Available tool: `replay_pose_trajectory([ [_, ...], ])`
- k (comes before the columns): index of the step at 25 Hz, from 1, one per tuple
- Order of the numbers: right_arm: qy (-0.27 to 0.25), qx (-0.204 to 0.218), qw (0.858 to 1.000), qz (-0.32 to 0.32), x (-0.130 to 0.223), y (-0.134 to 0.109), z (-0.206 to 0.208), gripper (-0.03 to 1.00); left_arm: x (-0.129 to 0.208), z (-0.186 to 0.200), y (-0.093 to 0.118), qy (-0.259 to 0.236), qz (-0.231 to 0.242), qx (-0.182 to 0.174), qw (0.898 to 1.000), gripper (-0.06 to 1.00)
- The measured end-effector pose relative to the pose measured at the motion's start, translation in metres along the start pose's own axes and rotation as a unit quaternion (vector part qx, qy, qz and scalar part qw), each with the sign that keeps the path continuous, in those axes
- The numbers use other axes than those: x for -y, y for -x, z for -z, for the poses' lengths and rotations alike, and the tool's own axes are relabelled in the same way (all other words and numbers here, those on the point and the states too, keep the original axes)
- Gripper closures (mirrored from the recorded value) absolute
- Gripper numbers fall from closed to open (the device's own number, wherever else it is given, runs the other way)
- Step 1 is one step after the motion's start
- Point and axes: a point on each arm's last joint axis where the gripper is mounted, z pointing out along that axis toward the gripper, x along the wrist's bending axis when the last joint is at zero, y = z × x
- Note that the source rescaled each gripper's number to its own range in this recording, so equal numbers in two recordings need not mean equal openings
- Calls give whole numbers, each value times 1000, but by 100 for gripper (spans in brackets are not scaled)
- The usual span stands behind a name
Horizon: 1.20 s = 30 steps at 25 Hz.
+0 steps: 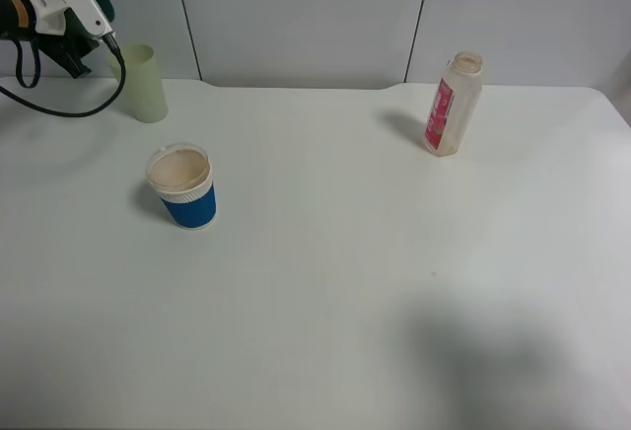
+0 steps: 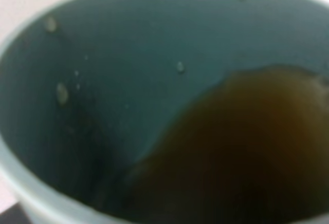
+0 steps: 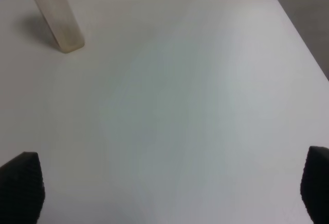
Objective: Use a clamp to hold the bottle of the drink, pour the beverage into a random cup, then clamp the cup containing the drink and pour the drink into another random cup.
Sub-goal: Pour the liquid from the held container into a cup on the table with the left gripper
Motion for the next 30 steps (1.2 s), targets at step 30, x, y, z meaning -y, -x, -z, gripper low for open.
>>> replay_pose_trajectory([
  [30, 0, 0, 1000, 0, 0, 0, 0, -3, -3, -7, 8, -19, -59, 16, 998, 94],
])
